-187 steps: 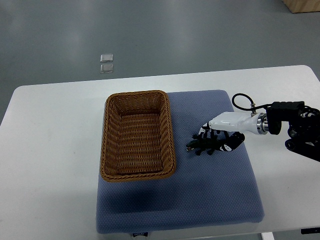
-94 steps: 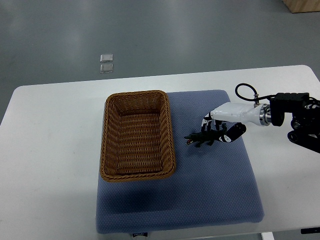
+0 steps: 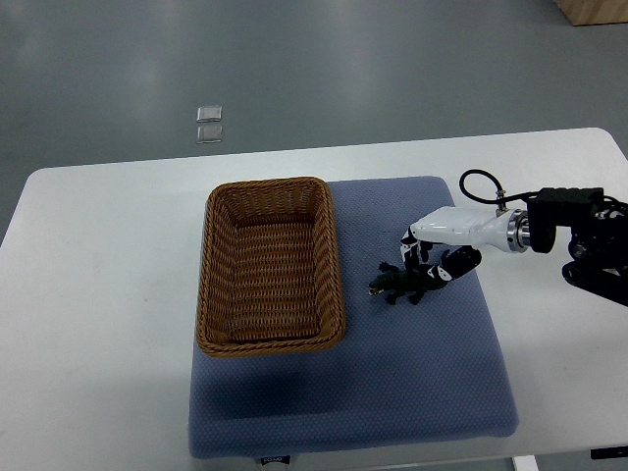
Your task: Place crocodile in brown basket with right hand
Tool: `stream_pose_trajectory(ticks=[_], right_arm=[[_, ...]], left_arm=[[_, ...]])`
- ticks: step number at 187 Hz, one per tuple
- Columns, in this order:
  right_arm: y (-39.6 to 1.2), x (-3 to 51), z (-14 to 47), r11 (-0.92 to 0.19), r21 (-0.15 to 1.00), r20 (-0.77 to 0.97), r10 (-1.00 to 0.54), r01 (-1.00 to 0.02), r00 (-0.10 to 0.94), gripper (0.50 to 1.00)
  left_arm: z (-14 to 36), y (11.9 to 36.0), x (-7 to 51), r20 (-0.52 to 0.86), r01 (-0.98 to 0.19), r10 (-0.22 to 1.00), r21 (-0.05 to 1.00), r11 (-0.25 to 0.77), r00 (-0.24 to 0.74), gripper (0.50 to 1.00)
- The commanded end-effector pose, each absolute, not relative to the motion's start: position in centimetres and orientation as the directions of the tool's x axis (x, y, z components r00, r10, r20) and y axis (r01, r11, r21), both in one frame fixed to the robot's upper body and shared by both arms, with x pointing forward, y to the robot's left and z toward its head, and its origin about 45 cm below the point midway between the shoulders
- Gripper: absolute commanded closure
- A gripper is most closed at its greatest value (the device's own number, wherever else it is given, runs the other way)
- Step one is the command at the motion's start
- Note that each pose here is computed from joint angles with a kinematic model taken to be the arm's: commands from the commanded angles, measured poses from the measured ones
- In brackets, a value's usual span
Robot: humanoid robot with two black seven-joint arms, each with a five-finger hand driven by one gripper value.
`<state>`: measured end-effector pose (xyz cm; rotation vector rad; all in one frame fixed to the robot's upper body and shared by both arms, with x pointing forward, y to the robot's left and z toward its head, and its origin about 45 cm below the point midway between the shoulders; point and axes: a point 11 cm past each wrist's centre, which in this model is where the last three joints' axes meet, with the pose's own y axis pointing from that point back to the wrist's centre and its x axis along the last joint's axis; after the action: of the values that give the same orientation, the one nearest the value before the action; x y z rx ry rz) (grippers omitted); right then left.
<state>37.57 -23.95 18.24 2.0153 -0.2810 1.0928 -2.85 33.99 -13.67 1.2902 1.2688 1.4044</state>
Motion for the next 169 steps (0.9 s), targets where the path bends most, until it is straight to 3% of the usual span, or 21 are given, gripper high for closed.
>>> stream_pose_trajectory(ticks=[1, 17, 62, 137, 169], right_arm=[[-23.9, 37.5, 18.4, -0.651, 0.547, 0.779, 0.168, -0.526, 0.604, 0.779], [-23.9, 37.4, 18.6, -0.660, 0.543, 0.776, 0.158, -0.520, 0.611, 0.709], [-24.4, 37.1, 18.9, -0.662, 0.557, 0.764, 0.170, -0.502, 0.623, 0.679], [-24.4, 36.8, 18.0, -0.652, 0.565, 0.766, 0.186, -0.506, 0.615, 0.691], [-24.4, 36.3, 17.3, -0.652, 0.567, 0.765, 0.189, -0.503, 0.616, 0.726]], left_arm=[[-13.7, 34.0, -2.9, 0.157, 0.057, 0.979, 0.987, -0.150, -0.133, 0.500], [-13.7, 34.0, -2.9, 0.157, 0.057, 0.979, 0.987, -0.150, -0.133, 0.500], [-13.7, 34.0, -2.9, 0.157, 0.057, 0.979, 0.987, -0.150, -0.133, 0.500], [-13.7, 34.0, -2.9, 0.157, 0.057, 0.979, 0.987, -0.150, -0.133, 0.500], [-13.7, 34.0, -2.9, 0.157, 0.057, 0.979, 0.987, -0.150, -0.133, 0.500]])
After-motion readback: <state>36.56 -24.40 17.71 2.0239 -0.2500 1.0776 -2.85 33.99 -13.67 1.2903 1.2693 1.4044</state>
